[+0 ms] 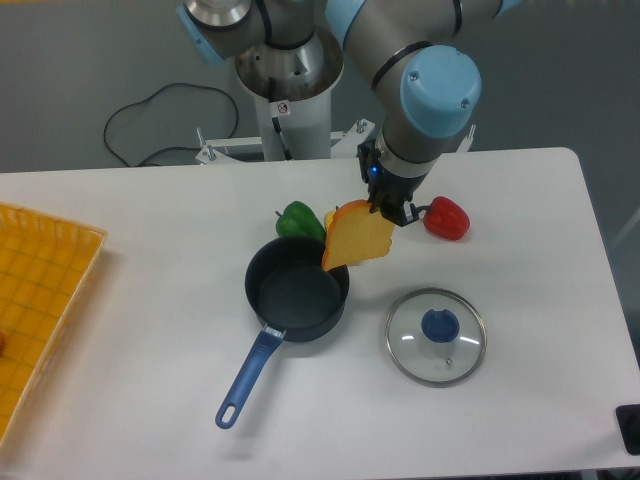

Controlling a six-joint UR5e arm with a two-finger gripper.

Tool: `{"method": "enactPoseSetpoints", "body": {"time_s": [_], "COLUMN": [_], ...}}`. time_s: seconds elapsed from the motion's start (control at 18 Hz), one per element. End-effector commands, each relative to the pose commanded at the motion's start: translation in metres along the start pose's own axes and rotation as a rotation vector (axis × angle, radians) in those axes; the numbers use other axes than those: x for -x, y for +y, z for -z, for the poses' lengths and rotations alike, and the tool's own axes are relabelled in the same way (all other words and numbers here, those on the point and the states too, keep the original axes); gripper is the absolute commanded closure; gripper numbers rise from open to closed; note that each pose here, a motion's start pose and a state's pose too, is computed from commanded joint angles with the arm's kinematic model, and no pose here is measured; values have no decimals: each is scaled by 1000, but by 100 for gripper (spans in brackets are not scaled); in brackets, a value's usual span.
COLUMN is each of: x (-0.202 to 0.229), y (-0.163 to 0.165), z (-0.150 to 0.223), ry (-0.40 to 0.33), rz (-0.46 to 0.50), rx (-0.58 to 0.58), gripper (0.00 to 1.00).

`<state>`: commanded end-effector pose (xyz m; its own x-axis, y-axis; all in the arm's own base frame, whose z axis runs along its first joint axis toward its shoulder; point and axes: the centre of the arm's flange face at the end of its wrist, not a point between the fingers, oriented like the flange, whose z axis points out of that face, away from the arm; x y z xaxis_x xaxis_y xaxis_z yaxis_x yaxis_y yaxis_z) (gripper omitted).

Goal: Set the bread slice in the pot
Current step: 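Hold the bread slice in the gripper above the saucepan rim, then move the held bread slice over the saucepan and lower it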

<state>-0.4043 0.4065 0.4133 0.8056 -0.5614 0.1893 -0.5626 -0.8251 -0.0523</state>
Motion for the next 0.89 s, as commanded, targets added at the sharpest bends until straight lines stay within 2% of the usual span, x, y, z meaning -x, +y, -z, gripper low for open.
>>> {"method": "enactPoseSetpoints", "body": {"time_s": [0.28, 0.39, 0.67, 0.89], "x": [-1, 0, -4, -6], "y": [-3, -6, -14, -28], "z": [6, 10, 29, 32], "ry": [-15, -43, -89, -103], "rz": [21, 31, 170, 194], "rx": [2, -36, -83, -114], "gripper": [93, 93, 94, 94]}}
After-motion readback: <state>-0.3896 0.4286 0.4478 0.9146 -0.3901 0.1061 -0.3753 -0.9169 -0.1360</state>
